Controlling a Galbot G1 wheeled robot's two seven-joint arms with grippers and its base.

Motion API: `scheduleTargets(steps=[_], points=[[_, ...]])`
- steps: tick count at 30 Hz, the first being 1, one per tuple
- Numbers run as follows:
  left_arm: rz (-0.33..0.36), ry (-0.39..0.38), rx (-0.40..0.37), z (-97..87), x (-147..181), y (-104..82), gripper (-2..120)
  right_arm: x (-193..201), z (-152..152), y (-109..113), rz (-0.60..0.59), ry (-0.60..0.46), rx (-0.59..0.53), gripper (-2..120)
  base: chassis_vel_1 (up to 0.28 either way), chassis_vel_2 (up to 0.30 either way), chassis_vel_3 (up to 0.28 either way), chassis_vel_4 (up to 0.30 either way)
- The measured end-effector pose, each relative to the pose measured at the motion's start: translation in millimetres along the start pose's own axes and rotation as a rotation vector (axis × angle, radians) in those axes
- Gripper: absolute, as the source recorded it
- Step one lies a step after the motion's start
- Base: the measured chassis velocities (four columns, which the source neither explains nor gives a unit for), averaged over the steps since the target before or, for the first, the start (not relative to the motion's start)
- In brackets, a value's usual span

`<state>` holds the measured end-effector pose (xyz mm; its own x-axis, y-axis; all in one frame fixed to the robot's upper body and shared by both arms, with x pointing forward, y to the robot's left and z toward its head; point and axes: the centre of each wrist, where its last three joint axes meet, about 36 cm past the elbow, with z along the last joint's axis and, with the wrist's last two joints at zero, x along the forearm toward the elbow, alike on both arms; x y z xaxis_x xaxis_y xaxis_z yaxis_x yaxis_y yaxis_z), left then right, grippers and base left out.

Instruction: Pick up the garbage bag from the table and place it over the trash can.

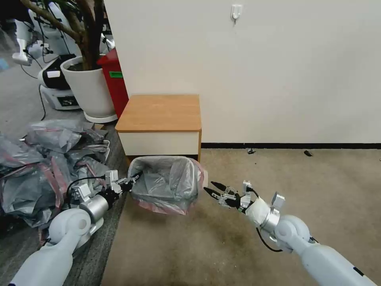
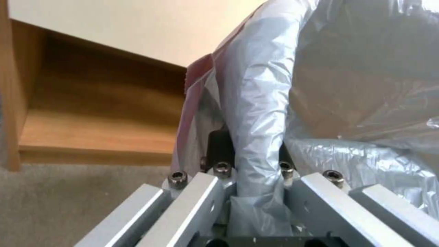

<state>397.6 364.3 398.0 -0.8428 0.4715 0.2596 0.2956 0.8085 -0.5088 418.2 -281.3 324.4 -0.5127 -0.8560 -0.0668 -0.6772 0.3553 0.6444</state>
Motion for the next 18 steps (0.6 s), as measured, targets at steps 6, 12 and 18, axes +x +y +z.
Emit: scheduleTargets(steps=[6,12,18], points=[[0.002,0.002,-0.005,1.2,1,-3.1,2,-11,-11,-9,-0.026,0.012,0.003,91,0.000,0.000,0.000,0.000],[0.000,0.006,-0.014,0.4,1,-4.2,2,-14,-14,-11,-0.087,0.026,-0.014,80,0.000,0.000,0.000,0.000],[-0.005,0.007,-0.021,0.9,2,-5.3,2,-14,-15,-14,-0.126,0.042,-0.029,72,0.000,0.000,0.000,0.000]])
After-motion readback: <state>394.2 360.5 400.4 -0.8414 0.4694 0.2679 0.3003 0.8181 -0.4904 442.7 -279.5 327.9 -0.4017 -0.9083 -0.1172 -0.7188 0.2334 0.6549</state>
